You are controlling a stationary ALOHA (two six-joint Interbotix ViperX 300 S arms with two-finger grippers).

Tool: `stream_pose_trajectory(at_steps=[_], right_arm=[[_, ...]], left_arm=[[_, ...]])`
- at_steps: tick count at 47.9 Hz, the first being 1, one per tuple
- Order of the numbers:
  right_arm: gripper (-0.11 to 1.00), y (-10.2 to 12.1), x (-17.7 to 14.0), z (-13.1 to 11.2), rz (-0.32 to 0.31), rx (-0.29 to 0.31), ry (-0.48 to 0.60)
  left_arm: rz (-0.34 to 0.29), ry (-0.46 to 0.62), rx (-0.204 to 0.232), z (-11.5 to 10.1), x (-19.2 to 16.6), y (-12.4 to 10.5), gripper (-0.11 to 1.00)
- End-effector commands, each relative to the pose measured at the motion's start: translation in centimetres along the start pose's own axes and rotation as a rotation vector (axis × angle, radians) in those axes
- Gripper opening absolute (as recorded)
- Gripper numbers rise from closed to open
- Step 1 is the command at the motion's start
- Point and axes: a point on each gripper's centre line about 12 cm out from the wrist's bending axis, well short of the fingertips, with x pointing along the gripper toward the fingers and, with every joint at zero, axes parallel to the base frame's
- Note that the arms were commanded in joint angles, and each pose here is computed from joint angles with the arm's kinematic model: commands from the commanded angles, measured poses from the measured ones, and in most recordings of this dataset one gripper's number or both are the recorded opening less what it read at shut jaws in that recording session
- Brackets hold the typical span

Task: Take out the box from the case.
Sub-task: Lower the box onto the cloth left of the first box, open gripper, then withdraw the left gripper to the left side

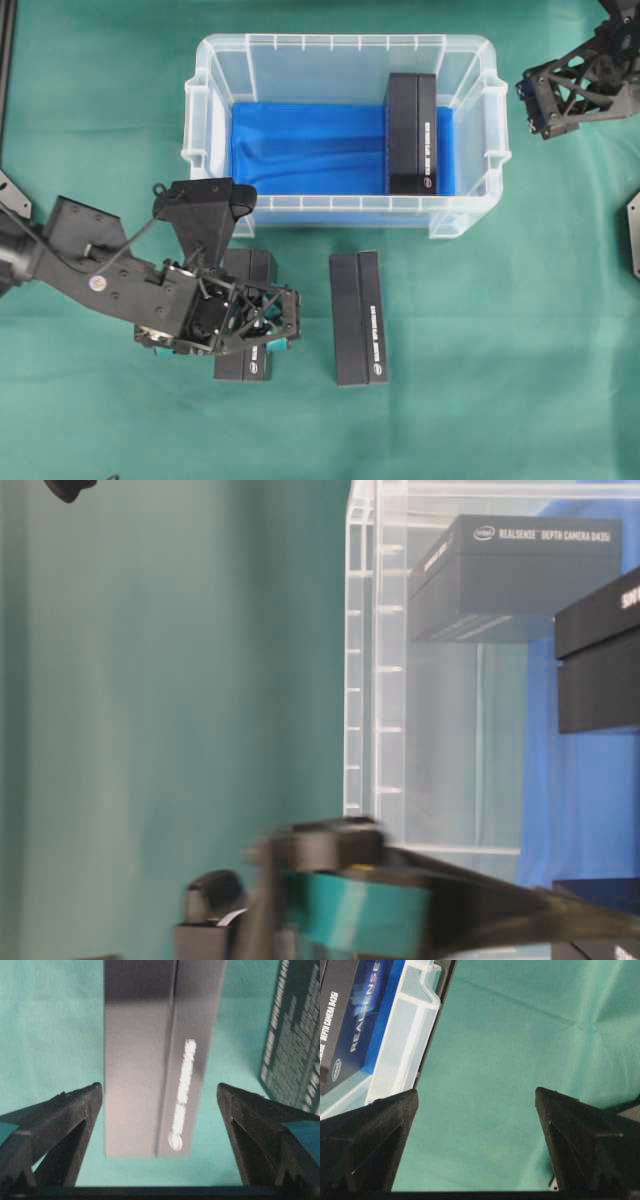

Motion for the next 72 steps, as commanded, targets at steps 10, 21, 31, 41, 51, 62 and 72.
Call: stream_pose_trajectory(at_steps=[10,21,31,41,51,62,72], right_arm=[[0.92,0.1,-0.4,0.2,0.014,0.002,-0.009],[0.92,0.1,-0.4,0.2,0.015,0.002,-0.009],[0.92,0.1,-0.3,0.2,0.013,0.002,-0.008],[0.92,0.1,-0.4,0.2,0.013,0.004,-0.008],[0.92,0.0,-0.5,0.2,0.011,0.004,-0.008],[0.92,0.0,-0.5,0.1,0.01,0.006,-0.006],[0.92,-0.3,-0.5,0.0,0.002,0.007,-0.002]], left_arm=[[-0.134,0.046,-0.027,0.4,-8.9,-1.3,0.97],[-0.106,0.027,-0.028,1.2,-15.7,-0.6,0.97],[-0.109,0.015,0.021,1.4,-16.5,-1.3,0.97],[-0.12,0.017,0.037,1.5,-16.5,-1.0,0.97],[-0.087,0.012,0.087,1.7,-16.0,1.8,0.97],[-0.076,0.017,0.122,2.2,-16.4,6.3,0.97],[-0.095,0.023,0.119,3.4,-17.0,9.4,0.97]])
